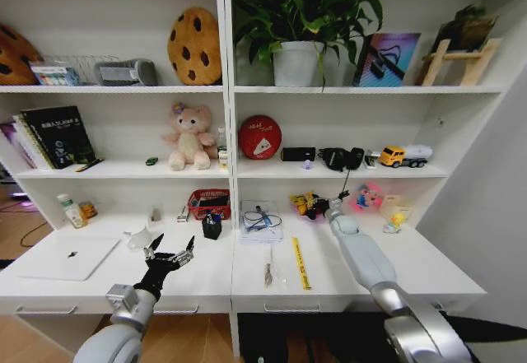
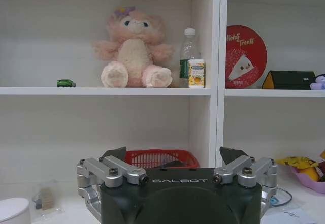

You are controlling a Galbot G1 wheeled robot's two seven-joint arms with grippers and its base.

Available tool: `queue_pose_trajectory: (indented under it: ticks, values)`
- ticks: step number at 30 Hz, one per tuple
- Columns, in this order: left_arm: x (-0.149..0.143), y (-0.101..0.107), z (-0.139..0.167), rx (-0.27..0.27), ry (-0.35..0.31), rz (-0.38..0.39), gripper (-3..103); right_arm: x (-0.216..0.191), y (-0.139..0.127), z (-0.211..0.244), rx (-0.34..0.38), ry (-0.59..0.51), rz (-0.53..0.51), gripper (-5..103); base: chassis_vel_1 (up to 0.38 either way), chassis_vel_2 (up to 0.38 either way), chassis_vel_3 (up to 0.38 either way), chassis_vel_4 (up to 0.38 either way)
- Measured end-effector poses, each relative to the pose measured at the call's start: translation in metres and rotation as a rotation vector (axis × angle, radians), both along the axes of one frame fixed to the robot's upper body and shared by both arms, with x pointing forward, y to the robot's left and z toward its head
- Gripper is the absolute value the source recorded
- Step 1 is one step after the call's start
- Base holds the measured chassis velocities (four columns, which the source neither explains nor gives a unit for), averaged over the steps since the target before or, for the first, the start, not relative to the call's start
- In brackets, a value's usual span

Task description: Organize the objects on the table.

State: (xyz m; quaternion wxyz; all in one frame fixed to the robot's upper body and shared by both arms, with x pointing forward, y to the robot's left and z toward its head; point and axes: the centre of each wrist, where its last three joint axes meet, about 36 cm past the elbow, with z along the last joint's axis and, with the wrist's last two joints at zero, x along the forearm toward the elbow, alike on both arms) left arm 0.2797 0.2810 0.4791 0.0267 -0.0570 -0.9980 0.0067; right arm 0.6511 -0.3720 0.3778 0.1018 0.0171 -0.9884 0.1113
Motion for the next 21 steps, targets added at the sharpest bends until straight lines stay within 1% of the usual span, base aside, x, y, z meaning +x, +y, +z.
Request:
queue_pose_trajectory:
  ticks: [1,4,5,8,9,11,12,15,17,19,20,21]
  values:
    - [0.0,0.0,0.0,0.0,0.0,0.0,100,0.0,0.0,0.0,0.0,0.0,0.0,2,0.0,0.0,0.0,0.0]
    - [0.0,0.0,0.0,0.0,0.0,0.0,100,-0.003,-0.003,0.003,-0.011,-0.011,0.0,18,0.0,0.0,0.0,0.0]
    - [0.0,0.0,0.0,0.0,0.0,0.0,100,-0.003,-0.003,0.003,-0.011,-0.011,0.0,18,0.0,0.0,0.0,0.0]
    - [0.0,0.0,0.0,0.0,0.0,0.0,100,-0.005,-0.003,0.008,-0.014,-0.02,0.004,34,0.0,0.0,0.0,0.0]
    - [0.0,0.0,0.0,0.0,0.0,0.0,100,-0.005,-0.003,0.008,-0.014,-0.02,0.004,34,0.0,0.0,0.0,0.0]
    - [0.0,0.0,0.0,0.0,0.0,0.0,100,-0.011,0.001,0.012,-0.015,-0.03,0.023,45,0.0,0.0,0.0,0.0]
    - [0.0,0.0,0.0,0.0,0.0,0.0,100,-0.011,0.001,0.012,-0.015,-0.03,0.023,45,0.0,0.0,0.0,0.0]
    - [0.0,0.0,0.0,0.0,0.0,0.0,100,-0.037,0.012,0.024,0.008,-0.022,0.056,62,0.0,0.0,0.0,0.0]
    - [0.0,0.0,0.0,0.0,0.0,0.0,100,-0.044,0.016,0.028,0.017,-0.02,0.061,62,0.0,0.0,0.0,0.0]
    - [0.0,0.0,0.0,0.0,0.0,0.0,100,-0.075,0.033,0.039,0.023,-0.003,0.047,72,0.0,0.0,0.0,0.0]
    - [0.0,0.0,0.0,0.0,0.0,0.0,100,-0.075,0.033,0.039,0.023,-0.003,0.047,72,0.0,0.0,0.0,0.0]
    - [0.0,0.0,0.0,0.0,0.0,-0.001,100,-0.095,0.04,0.043,0.016,0.009,0.043,78,0.0,0.0,0.0,0.0]
